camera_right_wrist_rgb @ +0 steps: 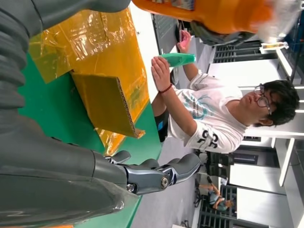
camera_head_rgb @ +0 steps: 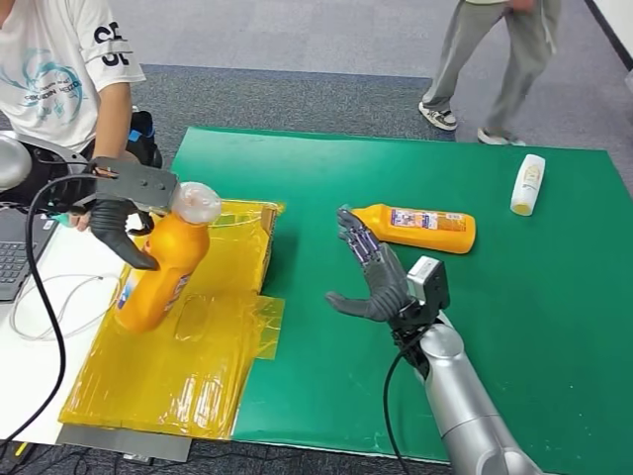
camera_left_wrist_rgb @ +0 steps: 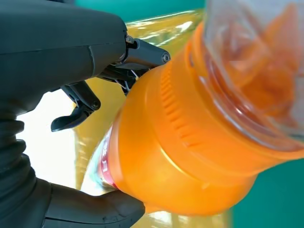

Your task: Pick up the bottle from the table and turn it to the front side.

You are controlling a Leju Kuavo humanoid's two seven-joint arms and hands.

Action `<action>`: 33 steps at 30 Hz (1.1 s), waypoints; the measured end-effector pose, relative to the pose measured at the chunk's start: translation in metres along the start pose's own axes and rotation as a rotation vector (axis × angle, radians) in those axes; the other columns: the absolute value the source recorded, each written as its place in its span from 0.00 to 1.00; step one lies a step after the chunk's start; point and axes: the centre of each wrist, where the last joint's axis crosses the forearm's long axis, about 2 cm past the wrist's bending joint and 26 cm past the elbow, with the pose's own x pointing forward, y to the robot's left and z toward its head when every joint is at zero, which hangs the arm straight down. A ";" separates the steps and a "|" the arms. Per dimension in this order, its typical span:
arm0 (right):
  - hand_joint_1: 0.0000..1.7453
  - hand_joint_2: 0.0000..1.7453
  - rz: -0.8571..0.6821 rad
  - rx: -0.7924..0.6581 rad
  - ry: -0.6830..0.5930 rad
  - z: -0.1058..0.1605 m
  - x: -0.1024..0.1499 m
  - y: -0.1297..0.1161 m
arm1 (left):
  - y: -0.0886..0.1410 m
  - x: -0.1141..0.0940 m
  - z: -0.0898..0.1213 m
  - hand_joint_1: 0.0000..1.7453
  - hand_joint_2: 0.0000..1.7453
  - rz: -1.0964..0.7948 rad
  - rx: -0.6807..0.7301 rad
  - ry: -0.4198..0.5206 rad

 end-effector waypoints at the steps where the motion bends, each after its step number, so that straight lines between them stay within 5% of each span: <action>1: 0.00 1.00 0.002 -0.004 0.003 0.000 0.000 0.000 | 0.000 0.000 -0.003 1.00 1.00 -0.044 -0.001 0.047; 5: 0.00 1.00 0.008 -0.010 0.020 0.002 -0.001 0.001 | 0.004 0.004 -0.016 1.00 1.00 -0.221 0.008 0.190; 13: 0.00 1.00 0.033 -0.022 0.043 0.008 -0.001 0.002 | 0.007 0.022 -0.056 1.00 1.00 -0.465 0.092 0.237; 22: 0.00 1.00 0.039 -0.041 0.048 0.014 0.001 0.000 | 0.004 0.049 -0.080 1.00 1.00 -0.484 0.089 0.116; 28: 0.00 1.00 0.029 -0.028 0.032 0.014 0.000 0.000 | 0.000 0.051 -0.073 1.00 1.00 -0.236 0.003 -0.106; 33: 0.00 1.00 0.025 -0.021 0.030 0.009 0.000 -0.001 | 0.001 0.056 -0.060 1.00 1.00 -0.163 -0.095 -0.095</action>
